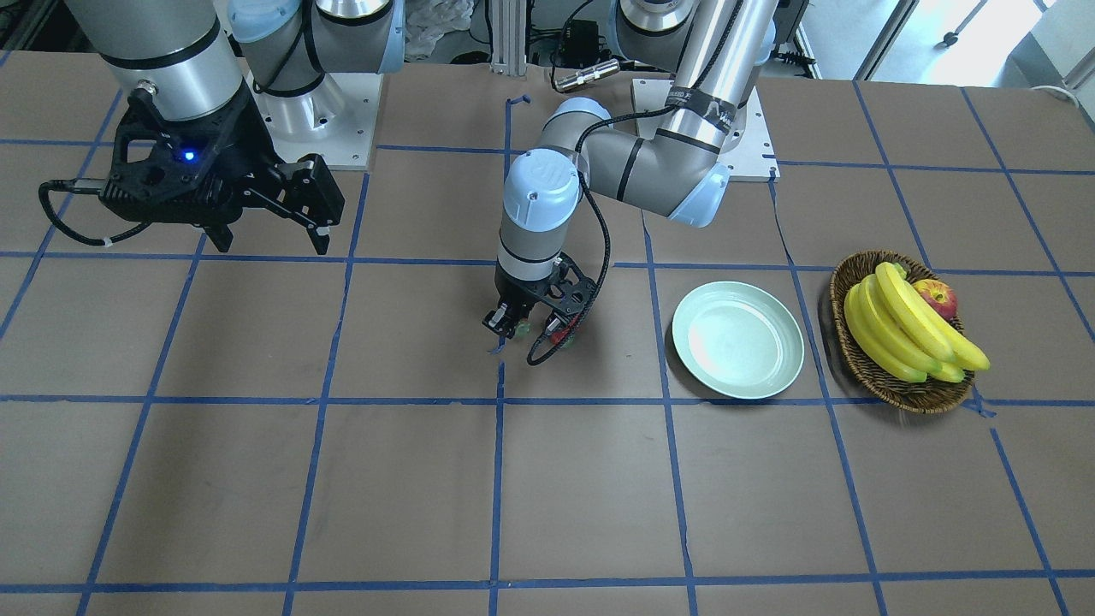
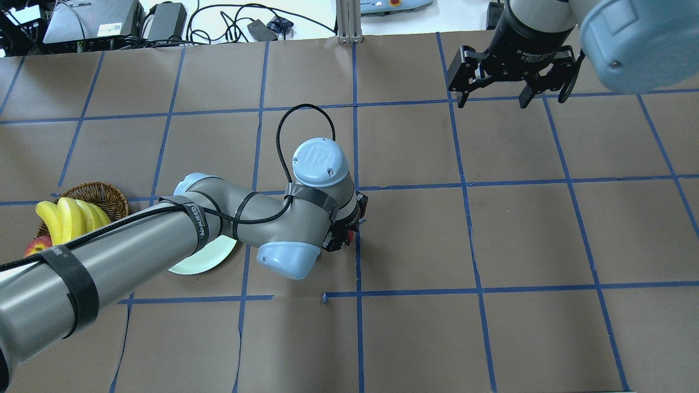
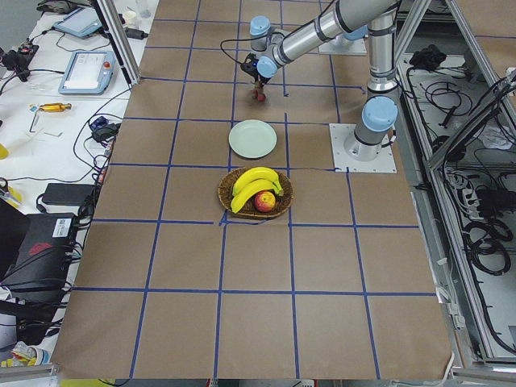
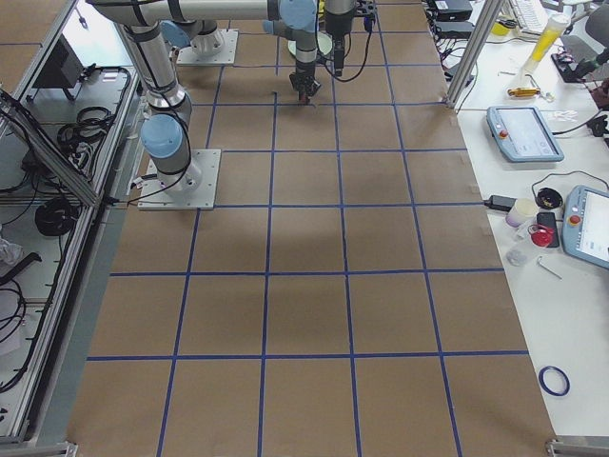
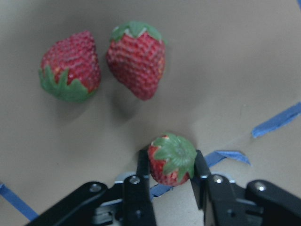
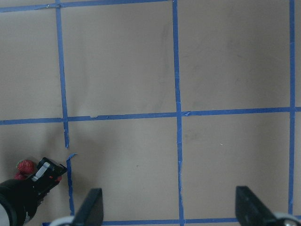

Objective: Collect all strawberries into plate
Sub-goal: 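Carry the strawberry onto the pale green plate and open the left gripper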

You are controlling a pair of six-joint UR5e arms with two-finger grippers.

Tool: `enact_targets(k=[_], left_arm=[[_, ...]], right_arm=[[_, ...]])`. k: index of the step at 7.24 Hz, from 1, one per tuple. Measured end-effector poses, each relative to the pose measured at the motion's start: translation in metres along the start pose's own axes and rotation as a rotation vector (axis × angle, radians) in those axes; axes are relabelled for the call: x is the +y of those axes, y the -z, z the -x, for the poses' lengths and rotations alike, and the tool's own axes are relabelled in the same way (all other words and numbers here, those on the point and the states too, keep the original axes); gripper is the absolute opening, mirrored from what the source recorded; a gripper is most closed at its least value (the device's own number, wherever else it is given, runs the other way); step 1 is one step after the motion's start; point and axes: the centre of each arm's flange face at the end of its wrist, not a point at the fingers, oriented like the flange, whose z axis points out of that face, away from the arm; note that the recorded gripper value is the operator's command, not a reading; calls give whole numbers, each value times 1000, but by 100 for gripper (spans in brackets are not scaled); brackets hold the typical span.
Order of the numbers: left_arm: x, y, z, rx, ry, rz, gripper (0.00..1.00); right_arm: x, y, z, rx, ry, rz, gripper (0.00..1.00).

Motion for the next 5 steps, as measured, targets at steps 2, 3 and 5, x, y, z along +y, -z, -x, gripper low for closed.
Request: enact_targets(k=[2, 3, 5], left_arm=[[-23, 38, -14, 24, -131, -112, 0], [-45, 55, -12, 18, -195, -140, 0], [-91, 74, 17, -57, -361, -144, 0]], right_arm=[[0, 0, 0, 0, 0, 0, 100], [0, 0, 0, 0, 0, 0, 100], [0, 1, 0, 0, 0, -3, 100]])
